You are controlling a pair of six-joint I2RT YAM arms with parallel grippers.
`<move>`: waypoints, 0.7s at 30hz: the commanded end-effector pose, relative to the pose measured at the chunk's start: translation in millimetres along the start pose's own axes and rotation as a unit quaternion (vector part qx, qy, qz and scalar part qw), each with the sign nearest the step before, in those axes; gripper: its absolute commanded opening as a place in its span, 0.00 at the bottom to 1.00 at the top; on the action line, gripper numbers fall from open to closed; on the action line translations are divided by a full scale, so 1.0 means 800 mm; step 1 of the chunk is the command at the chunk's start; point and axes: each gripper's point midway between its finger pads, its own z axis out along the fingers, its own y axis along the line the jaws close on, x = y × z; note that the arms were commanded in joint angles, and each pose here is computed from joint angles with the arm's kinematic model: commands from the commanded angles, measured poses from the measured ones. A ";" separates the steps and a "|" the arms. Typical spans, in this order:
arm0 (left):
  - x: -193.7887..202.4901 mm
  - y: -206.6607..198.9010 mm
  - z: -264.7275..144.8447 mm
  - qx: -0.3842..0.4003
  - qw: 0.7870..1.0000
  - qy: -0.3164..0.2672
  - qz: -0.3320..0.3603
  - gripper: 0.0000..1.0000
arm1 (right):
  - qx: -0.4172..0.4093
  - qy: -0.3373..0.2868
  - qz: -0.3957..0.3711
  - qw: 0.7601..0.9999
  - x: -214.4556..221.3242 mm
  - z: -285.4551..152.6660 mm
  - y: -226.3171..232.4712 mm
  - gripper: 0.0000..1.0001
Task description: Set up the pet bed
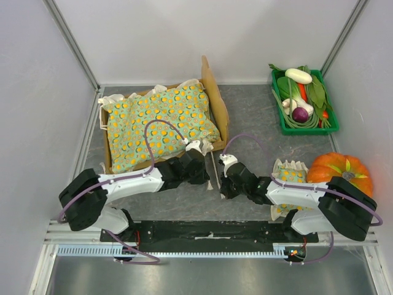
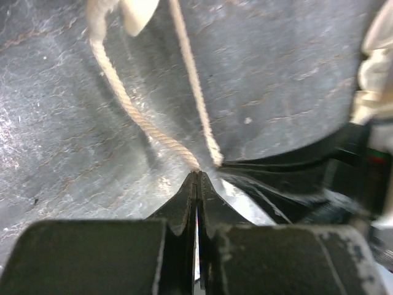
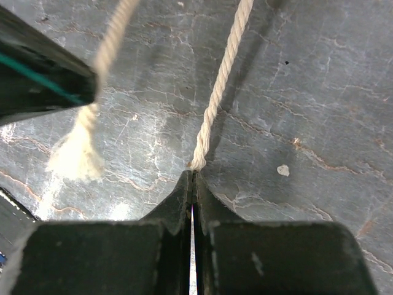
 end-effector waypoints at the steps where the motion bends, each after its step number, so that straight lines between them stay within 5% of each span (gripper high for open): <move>1: -0.017 -0.025 -0.019 0.047 0.999 -0.026 0.009 0.02 | -0.019 -0.009 0.010 1.000 -0.003 0.006 0.011 0.00; 13: -0.016 -0.041 -0.020 0.085 0.996 -0.026 0.011 0.02 | -0.047 -0.009 0.013 0.999 -0.001 -0.002 0.022 0.00; 18: 0.015 -0.003 -0.003 0.011 0.999 0.028 0.011 0.02 | -0.024 -0.022 0.018 0.999 -0.008 -0.013 0.011 0.00; 20: 0.024 -0.003 0.002 0.017 0.999 0.036 0.000 0.15 | -0.028 -0.029 0.019 0.999 -0.012 -0.017 0.014 0.00; 21: 0.031 0.001 0.002 0.016 0.999 0.041 -0.003 0.31 | -0.028 -0.031 0.021 0.999 -0.013 -0.019 0.014 0.00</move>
